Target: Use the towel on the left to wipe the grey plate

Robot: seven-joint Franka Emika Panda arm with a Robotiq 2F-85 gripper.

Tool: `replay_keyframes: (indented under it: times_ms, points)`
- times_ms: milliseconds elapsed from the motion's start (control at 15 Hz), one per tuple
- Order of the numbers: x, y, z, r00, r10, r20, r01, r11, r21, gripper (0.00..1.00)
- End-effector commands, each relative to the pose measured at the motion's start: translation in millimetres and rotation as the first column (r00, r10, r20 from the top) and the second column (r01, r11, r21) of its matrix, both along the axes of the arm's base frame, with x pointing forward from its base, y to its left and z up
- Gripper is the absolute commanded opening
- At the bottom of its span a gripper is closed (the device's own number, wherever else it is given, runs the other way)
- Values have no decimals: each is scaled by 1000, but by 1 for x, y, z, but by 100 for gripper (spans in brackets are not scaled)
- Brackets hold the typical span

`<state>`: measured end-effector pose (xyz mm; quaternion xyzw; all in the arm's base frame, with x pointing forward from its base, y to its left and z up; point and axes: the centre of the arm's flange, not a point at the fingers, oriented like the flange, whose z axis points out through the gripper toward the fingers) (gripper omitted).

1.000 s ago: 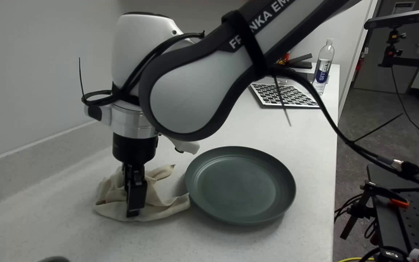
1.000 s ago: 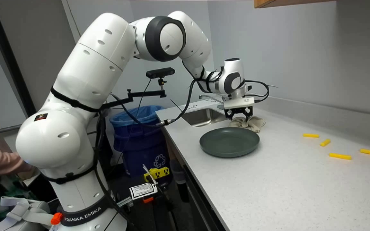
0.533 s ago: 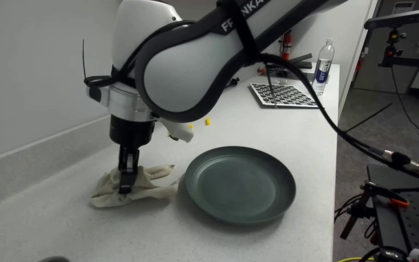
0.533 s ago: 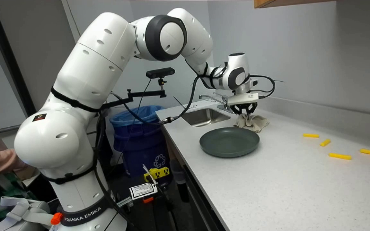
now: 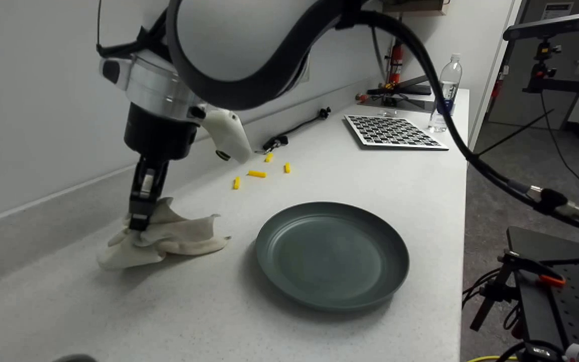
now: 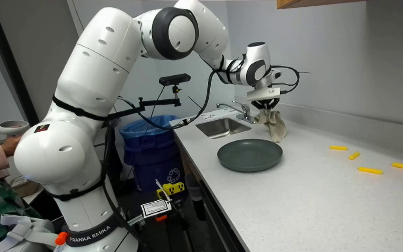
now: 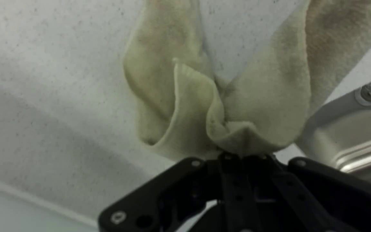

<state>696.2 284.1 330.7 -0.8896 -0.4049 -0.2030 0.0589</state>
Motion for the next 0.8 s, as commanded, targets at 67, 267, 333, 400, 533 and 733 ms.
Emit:
replay_keyframes:
  times_ms: [67,267,333,400,533,733]
  points:
    - [-26,-6,75,994,16,104,-19,1000,23,1]
    - [-50,-19,108,992,2,129,-3,1000,1,1]
    - [-62,-20,119,991,-4,135,5,1000,-6,1]
    - [-74,-22,127,990,-11,139,13,1000,-12,1]
    - [-97,-31,140,989,-35,144,38,999,-19,1]
    - [-133,-46,154,985,-88,145,92,996,-20,1]
